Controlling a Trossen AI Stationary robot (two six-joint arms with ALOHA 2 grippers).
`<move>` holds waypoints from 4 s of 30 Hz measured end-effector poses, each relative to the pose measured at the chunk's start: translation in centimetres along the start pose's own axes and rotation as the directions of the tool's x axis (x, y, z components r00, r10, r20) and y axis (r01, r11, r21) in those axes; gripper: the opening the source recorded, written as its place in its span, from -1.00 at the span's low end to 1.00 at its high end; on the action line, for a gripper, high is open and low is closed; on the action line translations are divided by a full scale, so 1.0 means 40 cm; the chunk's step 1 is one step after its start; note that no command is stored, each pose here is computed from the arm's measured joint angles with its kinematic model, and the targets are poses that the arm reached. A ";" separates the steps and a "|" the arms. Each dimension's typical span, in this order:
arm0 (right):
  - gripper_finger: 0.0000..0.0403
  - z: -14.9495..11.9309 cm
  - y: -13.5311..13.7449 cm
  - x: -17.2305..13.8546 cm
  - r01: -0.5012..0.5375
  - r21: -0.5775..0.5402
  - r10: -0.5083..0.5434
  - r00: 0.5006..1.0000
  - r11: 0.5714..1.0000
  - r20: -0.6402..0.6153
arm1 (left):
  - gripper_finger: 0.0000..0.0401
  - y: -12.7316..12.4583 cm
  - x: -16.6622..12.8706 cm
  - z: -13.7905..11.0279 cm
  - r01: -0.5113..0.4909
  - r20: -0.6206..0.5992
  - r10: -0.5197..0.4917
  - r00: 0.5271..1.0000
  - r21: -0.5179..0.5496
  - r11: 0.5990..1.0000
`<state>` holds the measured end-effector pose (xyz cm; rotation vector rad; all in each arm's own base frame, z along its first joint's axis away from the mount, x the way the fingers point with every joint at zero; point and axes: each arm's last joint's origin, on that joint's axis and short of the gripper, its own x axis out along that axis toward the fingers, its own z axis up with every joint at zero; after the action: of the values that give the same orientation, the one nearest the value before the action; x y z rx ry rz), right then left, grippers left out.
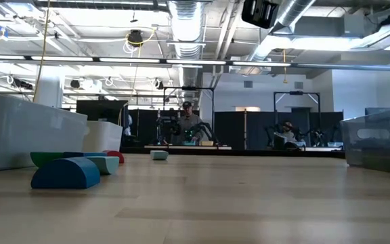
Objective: Sort blocks by size
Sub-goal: Put the blue semicircular block into the white bin, then put the light blue semicircular block into the white bin
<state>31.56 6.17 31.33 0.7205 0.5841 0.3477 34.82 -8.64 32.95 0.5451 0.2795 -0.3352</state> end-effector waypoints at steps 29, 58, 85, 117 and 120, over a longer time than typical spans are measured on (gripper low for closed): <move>0.12 -0.180 0.069 0.027 0.256 -0.037 -0.257 0.931 0.966 -0.260 | -0.57 0.213 -0.219 -0.221 -0.476 -0.764 0.104 0.636 -0.283 0.833; 0.12 -0.330 0.169 0.016 0.477 -0.043 -0.479 0.871 0.878 -0.110 | -0.57 0.234 -0.491 -0.568 -0.872 -0.926 -0.112 0.359 -0.376 0.313; 0.12 -0.097 -0.040 0.078 0.569 0.004 -0.565 0.817 0.823 0.116 | -0.13 0.179 -0.496 -0.642 -0.859 -0.865 -0.064 0.498 -0.502 0.097; 0.16 0.011 -0.369 0.294 0.579 0.067 -0.583 0.808 0.812 0.081 | -0.11 0.064 -0.535 -0.356 -0.465 -0.441 0.149 0.885 -0.843 0.270; 0.21 0.037 -0.382 0.302 0.588 0.077 -0.593 0.800 0.805 0.087 | -0.11 0.058 -0.524 -0.352 -0.460 -0.441 0.130 0.888 -0.844 0.277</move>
<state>43.48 0.52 16.93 0.5600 0.6850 -0.2919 14.28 5.88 29.70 -0.5740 0.5931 0.3395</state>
